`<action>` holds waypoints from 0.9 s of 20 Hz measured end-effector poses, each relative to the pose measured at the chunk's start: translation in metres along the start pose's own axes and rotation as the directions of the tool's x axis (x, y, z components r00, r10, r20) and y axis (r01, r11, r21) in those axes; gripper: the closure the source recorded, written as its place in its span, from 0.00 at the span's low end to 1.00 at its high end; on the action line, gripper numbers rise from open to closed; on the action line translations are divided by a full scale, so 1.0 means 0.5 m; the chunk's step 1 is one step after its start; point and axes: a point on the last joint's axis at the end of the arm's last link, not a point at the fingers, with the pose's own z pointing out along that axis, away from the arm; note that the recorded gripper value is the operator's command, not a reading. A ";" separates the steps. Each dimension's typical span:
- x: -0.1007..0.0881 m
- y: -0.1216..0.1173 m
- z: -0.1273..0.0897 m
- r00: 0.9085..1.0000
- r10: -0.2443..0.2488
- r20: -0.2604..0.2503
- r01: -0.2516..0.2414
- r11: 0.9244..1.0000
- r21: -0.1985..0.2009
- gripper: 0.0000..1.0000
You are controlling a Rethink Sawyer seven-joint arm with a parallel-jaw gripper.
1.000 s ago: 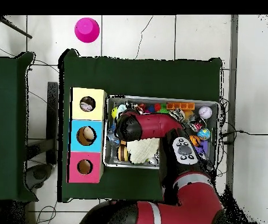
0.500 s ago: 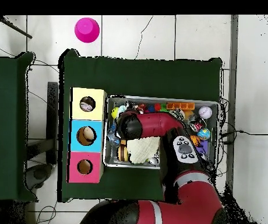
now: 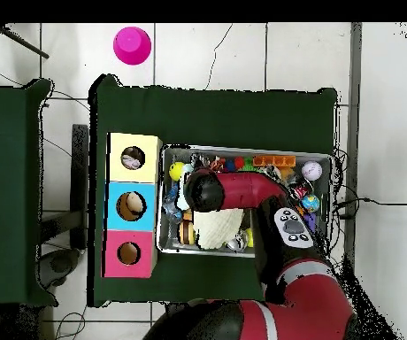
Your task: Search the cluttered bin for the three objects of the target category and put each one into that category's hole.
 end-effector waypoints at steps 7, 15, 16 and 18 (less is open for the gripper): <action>-0.014 -0.029 -0.063 0.995 0.019 -0.099 -0.020 1.000 -0.017 1.00; -0.076 -0.108 -0.190 0.971 -0.018 -0.237 0.020 1.000 0.007 1.00; -0.087 -0.126 -0.205 0.970 -0.037 -0.242 0.042 0.999 0.016 1.00; -0.111 -0.164 -0.231 0.968 -0.083 -0.238 0.093 0.995 0.032 1.00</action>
